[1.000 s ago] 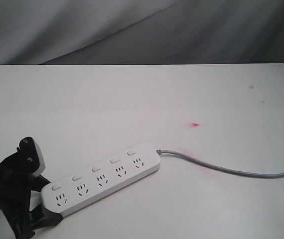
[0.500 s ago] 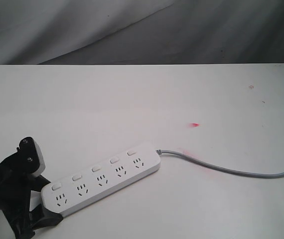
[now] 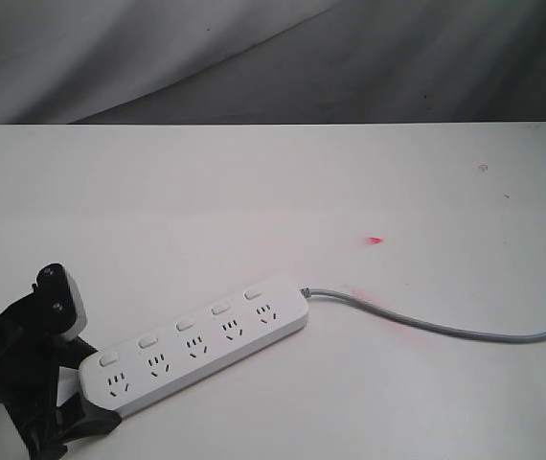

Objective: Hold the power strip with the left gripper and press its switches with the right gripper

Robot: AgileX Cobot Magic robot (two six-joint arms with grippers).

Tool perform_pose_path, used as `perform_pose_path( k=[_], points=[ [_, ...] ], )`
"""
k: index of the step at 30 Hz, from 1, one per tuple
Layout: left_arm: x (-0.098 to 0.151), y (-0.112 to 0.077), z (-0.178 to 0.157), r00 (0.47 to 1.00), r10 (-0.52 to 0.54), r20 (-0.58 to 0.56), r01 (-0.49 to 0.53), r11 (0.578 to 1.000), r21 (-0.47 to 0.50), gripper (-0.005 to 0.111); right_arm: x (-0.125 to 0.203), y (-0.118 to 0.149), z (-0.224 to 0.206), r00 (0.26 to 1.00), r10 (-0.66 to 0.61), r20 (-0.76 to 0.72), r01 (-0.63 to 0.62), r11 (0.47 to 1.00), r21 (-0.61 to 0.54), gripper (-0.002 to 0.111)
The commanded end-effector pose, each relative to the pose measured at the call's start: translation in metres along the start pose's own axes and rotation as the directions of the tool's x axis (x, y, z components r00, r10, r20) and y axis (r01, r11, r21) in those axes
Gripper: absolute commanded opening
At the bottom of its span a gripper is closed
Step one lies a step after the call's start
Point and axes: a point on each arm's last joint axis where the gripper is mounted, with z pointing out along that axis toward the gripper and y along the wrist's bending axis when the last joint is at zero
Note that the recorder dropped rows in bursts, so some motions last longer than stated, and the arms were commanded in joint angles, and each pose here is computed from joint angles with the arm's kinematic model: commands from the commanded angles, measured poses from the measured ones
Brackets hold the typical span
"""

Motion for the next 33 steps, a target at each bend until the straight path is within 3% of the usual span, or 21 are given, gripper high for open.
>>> perform_pose_path(
  k=[1,4,9,13,16,19,21,23,24,26,27,33],
  points=[
    [0.006,-0.002,0.004,0.999,-0.005,-0.040,0.006,1.000,0.008,0.065,-0.010,-0.001,-0.001,0.991,-0.048,0.121,0.047,0.999,0.015,0.000],
    [0.006,-0.002,0.004,0.999,-0.005,-0.040,0.006,1.000,0.008,0.065,-0.021,0.000,-0.003,0.969,-0.063,0.238,0.060,0.998,0.019,0.000],
    [0.006,-0.002,0.004,0.999,-0.005,-0.040,0.006,1.000,0.008,0.065,-0.036,0.002,-0.008,0.873,-0.286,0.394,0.268,0.958,0.102,0.000],
    [0.006,-0.002,0.004,0.999,-0.005,-0.040,0.006,1.000,0.008,0.065,-0.050,0.004,-0.016,0.802,-0.230,0.552,0.212,0.972,0.098,0.000],
    [0.006,-0.002,0.004,0.999,-0.005,-0.040,0.006,1.000,0.008,0.065,-0.063,0.004,-0.027,0.691,-0.185,0.699,0.165,0.982,0.097,0.000],
    [0.006,-0.002,0.004,0.999,-0.005,-0.040,0.006,1.000,0.008,0.065,-0.077,0.006,-0.045,0.490,-0.142,0.860,0.122,0.988,0.094,0.000],
    [0.006,-0.002,0.004,0.999,-0.005,-0.040,0.006,1.000,0.008,0.065,-0.083,0.004,-0.057,0.378,-0.026,0.926,0.049,0.999,0.008,0.000],
    [0.006,-0.002,0.004,0.999,-0.005,-0.040,0.006,1.000,0.008,0.065,-0.086,-0.003,-0.050,0.478,0.215,0.851,-0.132,0.976,-0.173,0.000],
    [0.006,-0.002,0.004,0.999,-0.005,-0.040,0.006,1.000,0.008,0.065,-0.088,-0.005,-0.043,0.583,0.319,0.747,-0.234,0.947,-0.221,0.000],
    [0.006,-0.002,0.004,0.999,-0.005,-0.040,0.006,1.000,0.008,0.065,-0.091,-0.003,-0.033,0.786,0.327,0.525,-0.281,0.945,-0.168,0.000],
    [0.006,-0.002,0.004,0.999,-0.005,-0.040,0.006,1.000,0.008,0.065,-0.094,-0.002,-0.030,0.838,0.335,0.431,-0.299,0.942,-0.152,0.000],
    [0.006,-0.002,0.004,0.999,-0.005,-0.040,0.006,1.000,0.008,0.065,-0.143,-0.003,-0.007,0.908,0.333,0.254,-0.316,0.943,-0.108,0.000]
  ],
)
